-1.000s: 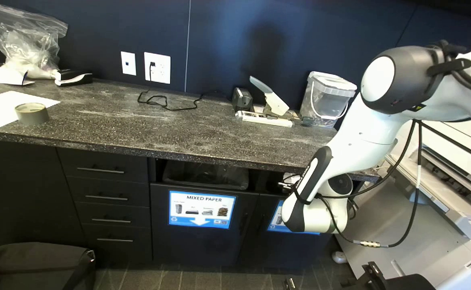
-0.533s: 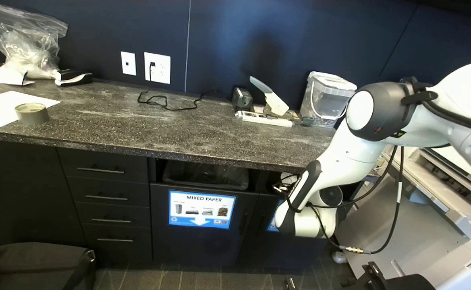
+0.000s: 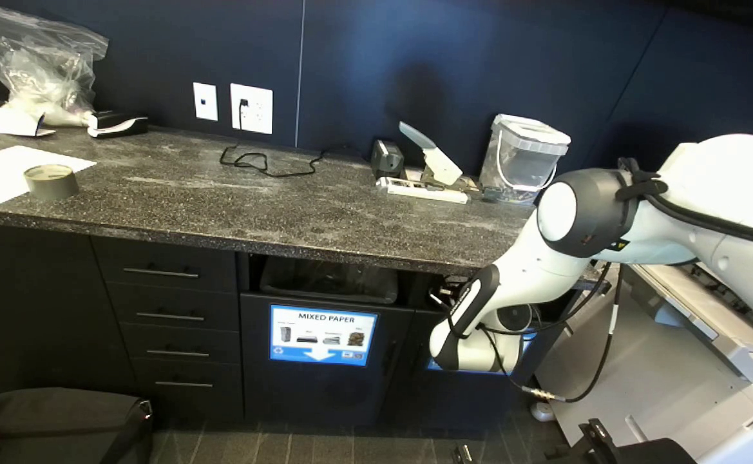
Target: Put the tissues in the rubbish bin.
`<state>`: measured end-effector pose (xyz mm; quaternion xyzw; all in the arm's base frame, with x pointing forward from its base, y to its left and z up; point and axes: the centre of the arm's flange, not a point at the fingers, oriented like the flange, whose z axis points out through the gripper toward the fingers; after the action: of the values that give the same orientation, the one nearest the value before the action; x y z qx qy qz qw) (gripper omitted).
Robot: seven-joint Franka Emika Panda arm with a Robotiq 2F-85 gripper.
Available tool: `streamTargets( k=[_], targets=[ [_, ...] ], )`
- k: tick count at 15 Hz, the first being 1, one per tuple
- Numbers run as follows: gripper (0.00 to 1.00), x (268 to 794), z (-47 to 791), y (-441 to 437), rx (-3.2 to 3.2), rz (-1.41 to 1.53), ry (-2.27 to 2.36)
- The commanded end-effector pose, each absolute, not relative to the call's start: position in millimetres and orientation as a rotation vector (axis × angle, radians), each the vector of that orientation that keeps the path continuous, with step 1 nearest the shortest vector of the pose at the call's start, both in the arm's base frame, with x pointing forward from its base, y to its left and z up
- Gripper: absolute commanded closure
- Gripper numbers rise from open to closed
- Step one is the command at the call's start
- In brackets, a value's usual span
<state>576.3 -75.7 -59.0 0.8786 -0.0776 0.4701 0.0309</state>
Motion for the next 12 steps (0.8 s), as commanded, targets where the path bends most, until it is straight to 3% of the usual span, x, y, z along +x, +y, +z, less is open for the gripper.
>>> streamTargets(
  k=[1,3,4,6,12],
  targets=[
    [0.87,595.4,-78.8,-73.7,2.643,1.533,-0.188],
    [0.88,596.0,-82.1,-72.1,2.651,1.522,-0.188],
    [0.62,595.0,-83.1,-71.0,2.652,1.515,-0.165],
    [0.59,594.6,-83.3,-68.4,2.647,1.485,-0.122],
    [0.15,587.9,-65.0,-65.3,2.600,1.432,0.047]
  ],
)
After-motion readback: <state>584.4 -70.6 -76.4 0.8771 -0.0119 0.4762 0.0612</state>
